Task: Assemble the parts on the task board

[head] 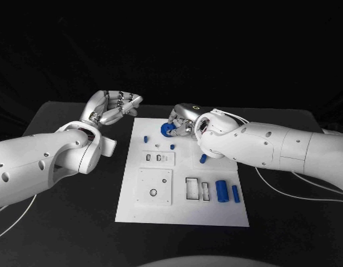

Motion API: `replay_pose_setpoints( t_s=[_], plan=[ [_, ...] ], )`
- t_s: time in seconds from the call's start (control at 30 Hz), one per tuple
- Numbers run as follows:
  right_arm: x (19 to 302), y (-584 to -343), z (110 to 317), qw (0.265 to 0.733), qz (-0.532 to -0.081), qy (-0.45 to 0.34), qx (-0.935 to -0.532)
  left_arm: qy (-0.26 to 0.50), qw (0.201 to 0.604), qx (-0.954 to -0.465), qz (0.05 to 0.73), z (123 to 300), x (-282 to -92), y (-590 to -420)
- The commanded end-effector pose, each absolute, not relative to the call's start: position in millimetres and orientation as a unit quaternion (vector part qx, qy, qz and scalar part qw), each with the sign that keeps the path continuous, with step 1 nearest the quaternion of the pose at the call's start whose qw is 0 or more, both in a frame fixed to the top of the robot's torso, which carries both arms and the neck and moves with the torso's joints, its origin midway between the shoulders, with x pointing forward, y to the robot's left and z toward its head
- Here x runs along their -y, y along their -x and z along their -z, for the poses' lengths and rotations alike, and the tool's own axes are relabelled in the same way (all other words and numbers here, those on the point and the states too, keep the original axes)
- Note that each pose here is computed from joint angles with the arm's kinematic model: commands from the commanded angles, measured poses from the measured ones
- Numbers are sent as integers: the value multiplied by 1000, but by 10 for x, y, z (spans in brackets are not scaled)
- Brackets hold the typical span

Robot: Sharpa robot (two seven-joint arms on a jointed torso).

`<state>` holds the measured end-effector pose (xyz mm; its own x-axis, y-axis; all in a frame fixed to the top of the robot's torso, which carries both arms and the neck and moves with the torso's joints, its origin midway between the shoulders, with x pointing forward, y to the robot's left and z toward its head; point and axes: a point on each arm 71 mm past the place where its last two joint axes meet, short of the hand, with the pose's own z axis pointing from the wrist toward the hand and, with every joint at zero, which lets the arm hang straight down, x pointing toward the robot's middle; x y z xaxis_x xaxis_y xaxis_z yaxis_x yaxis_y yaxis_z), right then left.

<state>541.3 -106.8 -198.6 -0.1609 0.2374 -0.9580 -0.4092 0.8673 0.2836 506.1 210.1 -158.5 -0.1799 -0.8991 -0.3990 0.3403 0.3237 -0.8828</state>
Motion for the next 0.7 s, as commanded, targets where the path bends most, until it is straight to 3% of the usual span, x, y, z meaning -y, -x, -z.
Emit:
replay_pose_setpoints(
  t_s=[0.03, 0.7],
  plan=[
    [1065, -5399, 2064, 628, -239, 70, -737, 247, 587, -559, 531, 1572, -2079, -5057],
    [1076, -5397, 2085, 620, -231, 71, -746, 247, 588, -559, 530, 1572, -2092, -5058]
  ],
)
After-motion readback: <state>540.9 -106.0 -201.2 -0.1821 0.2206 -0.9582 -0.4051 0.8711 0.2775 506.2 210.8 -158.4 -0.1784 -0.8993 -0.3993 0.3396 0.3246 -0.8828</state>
